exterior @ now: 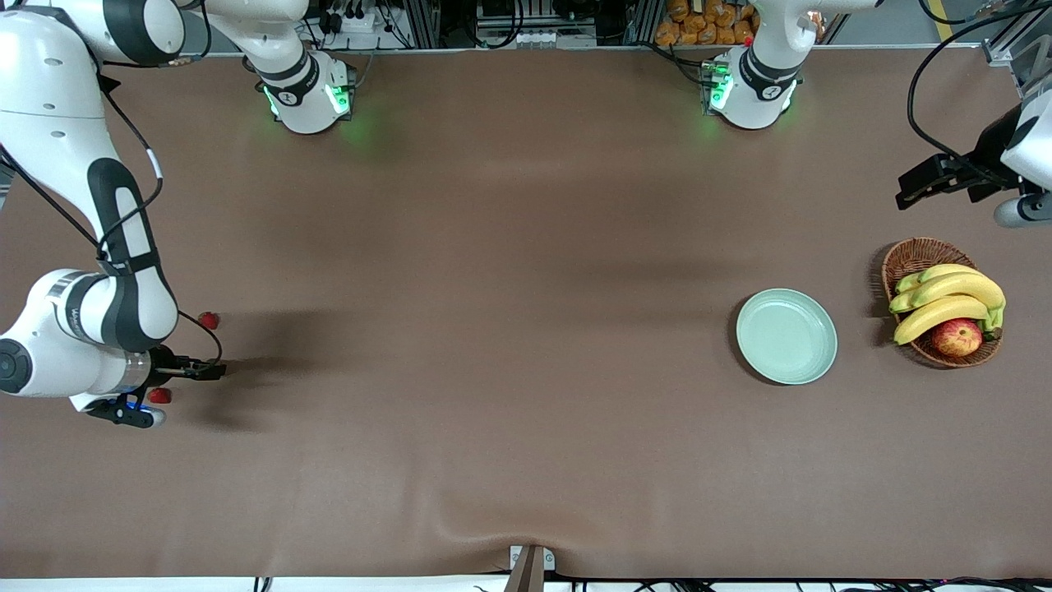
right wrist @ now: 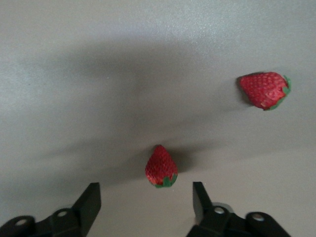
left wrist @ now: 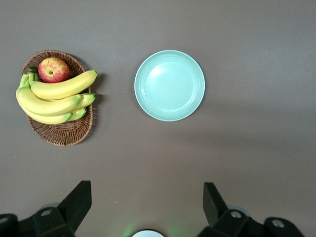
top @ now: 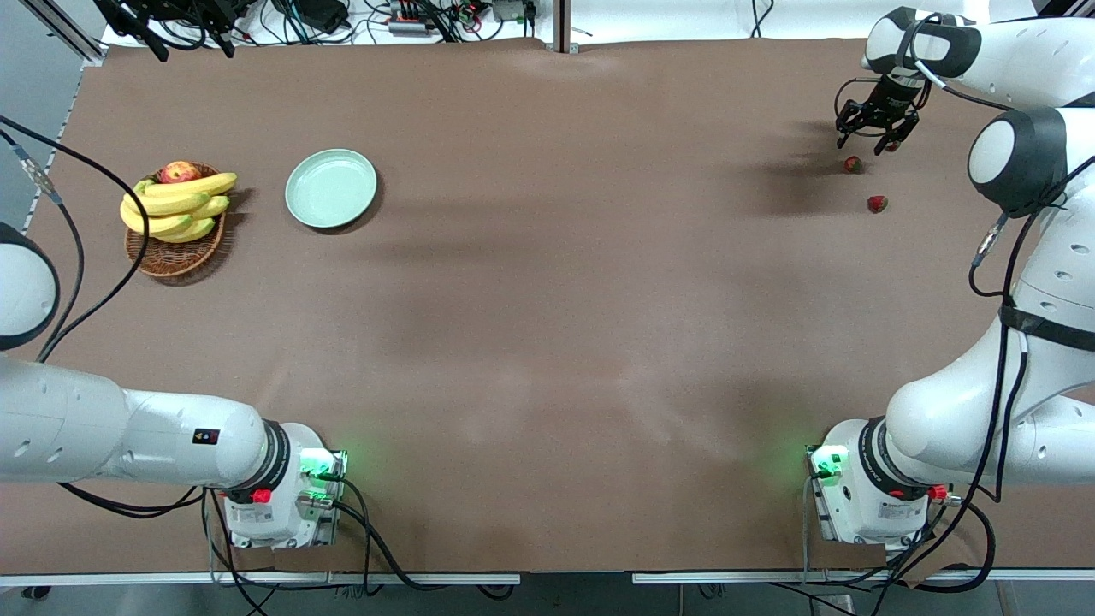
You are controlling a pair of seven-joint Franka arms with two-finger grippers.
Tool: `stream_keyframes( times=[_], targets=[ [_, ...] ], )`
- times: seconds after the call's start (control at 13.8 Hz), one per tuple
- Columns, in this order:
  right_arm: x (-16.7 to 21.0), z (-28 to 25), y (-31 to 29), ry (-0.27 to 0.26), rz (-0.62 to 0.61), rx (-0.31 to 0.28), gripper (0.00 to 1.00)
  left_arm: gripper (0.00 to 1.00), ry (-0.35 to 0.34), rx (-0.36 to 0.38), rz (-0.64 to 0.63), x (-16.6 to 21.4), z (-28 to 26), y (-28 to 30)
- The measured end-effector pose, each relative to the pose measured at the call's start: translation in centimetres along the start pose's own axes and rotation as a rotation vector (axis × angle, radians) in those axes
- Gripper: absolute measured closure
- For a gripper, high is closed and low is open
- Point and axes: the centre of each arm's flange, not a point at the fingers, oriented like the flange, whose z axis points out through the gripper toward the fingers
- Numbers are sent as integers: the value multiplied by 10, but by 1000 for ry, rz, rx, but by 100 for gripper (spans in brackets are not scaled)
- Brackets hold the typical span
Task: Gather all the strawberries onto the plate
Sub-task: 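Reach the right gripper to a strawberry and close on it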
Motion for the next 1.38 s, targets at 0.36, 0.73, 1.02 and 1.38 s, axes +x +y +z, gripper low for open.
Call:
stream_keyframes(
  times=[0.36,0.73,1.02,1.38],
  targets=[
    [4,33,4,20,-44,-3,33,0,6,1,5,8,8,4],
    [2,39,5,25,-46,-3,69,0,14,0,-3,12,10,9],
    [0,25,-10,-6,-56,8,69,0,15,0,-4,12,10,9],
    [-10,-33,-101,-84,58,72,69,0,20,1,14,11,10,19]
  ],
)
